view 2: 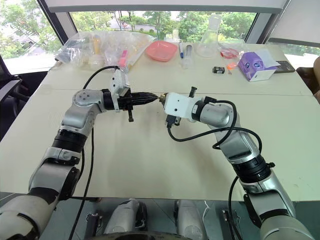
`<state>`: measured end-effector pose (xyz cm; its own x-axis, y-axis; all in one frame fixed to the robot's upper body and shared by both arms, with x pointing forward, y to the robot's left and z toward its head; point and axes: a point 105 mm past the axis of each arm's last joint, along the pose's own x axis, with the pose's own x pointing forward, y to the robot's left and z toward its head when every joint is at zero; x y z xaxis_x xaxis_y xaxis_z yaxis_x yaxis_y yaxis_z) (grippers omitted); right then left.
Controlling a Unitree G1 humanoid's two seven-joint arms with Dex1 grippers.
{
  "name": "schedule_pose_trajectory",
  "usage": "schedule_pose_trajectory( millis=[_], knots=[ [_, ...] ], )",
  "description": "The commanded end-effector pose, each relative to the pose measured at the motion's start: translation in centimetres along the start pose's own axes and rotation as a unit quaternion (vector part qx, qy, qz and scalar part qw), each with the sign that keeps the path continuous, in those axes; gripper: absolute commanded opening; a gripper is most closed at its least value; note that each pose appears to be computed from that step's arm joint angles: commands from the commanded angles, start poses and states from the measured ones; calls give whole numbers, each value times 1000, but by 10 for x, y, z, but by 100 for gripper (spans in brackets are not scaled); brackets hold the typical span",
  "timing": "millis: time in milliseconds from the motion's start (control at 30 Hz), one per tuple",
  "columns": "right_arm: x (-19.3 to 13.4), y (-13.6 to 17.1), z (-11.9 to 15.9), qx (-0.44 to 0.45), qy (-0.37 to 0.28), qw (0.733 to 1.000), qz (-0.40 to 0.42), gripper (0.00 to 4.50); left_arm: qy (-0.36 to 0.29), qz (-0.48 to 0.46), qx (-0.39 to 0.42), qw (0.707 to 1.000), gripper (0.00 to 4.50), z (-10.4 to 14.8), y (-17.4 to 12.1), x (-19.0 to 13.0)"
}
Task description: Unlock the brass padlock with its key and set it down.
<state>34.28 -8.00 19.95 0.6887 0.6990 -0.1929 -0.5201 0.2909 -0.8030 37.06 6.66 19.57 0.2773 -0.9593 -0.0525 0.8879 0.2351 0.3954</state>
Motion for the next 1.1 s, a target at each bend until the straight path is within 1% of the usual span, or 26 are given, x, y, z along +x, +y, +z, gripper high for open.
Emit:
schedule_pose_trajectory(
  millis=[33,100,167,200,233,300,333,367,433,500,533,600,667,767,1000,1100],
  knots=[
    [-3,-13,20,-23,-37,999,-22,66,8,-7,64,998,2,5,2,3],
    [-3,-13,19,-21,-36,999,-21,66,17,-18,86,996,2,2,0,2],
    [-2,-13,19,0,-38,999,-22,66,25,-26,119,992,2,0,-1,2],
    [-2,-13,20,3,-39,999,-23,66,29,-30,116,992,2,-2,-1,2],
    [-2,-14,20,2,-39,999,-23,66,35,-34,82,995,2,-5,0,1],
    [-2,-15,20,-10,-38,999,-24,66,26,-57,-43,997,2,-6,-1,-4],
    [-2,-15,20,-17,-37,999,-24,66,14,-65,-88,994,2,-3,0,-7],
    [-2,-15,20,-23,-35,999,-24,66,8,-66,-123,990,29,0,3,-9],
    [-3,-16,19,-31,-34,999,-25,66,-6,-70,-170,983,95,8,8,-14],
    [-3,-16,20,-36,-35,998,-26,66,-20,-58,-203,977,190,18,19,-20],
    [-3,-16,20,-39,-36,998,-26,66,-28,-51,-221,974,245,22,24,-23],
    [-3,-17,22,-44,-38,998,-28,66,-38,-51,-239,969,343,28,28,-25],
    [-3,-18,24,-51,-42,997,-30,66,-47,-60,-246,966,343,32,27,-25],
    [-2,-19,27,-55,-47,997,-33,66,-46,-72,-248,965,343,32,23,-20],
    [-1,-20,35,-65,-57,996,-38,66,-30,-78,-253,964,343,20,20,-6],
    [-1,-19,37,-67,-59,995,-38,66,-31,-82,-253,963,343,20,21,-2]
  ],
)
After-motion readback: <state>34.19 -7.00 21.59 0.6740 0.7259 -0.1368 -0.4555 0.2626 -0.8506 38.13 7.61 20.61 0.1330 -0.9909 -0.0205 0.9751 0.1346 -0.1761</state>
